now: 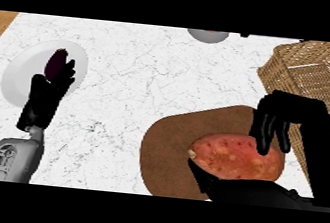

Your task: Pick the sweet potato from the cutting board and place it in the basket

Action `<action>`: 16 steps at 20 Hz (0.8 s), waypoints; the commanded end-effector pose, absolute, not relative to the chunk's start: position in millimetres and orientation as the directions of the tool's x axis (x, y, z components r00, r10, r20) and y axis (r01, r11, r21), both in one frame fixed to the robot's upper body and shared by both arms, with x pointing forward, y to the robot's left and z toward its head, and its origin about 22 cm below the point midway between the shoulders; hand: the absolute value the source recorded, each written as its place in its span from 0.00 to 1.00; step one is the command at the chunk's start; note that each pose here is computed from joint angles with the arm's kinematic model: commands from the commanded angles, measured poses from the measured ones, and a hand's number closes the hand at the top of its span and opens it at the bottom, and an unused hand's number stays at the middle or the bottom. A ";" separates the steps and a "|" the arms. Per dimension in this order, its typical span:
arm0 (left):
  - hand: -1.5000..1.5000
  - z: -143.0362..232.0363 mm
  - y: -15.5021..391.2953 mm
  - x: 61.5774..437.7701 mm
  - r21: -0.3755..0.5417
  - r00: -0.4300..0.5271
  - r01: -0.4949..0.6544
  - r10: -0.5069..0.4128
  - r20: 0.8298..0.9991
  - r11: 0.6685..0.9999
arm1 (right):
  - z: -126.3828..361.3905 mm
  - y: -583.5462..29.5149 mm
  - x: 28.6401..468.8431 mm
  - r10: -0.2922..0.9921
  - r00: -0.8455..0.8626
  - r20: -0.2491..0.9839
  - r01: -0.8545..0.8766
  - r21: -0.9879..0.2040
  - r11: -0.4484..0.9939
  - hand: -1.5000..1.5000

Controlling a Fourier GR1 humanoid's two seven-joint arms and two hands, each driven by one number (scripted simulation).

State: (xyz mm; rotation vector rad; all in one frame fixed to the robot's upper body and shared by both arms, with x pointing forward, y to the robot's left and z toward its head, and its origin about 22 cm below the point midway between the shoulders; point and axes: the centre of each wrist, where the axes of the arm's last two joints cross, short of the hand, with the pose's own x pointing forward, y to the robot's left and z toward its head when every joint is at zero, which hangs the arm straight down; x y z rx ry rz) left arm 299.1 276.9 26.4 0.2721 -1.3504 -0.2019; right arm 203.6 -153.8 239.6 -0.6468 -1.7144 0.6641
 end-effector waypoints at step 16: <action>0.50 29.2 275.3 295.1 0.310 0.199 -0.002 -0.303 0.932 0.951 | 361.1 -216.3 277.5 0.932 0.119 0.343 0.266 -0.915 0.303 1.00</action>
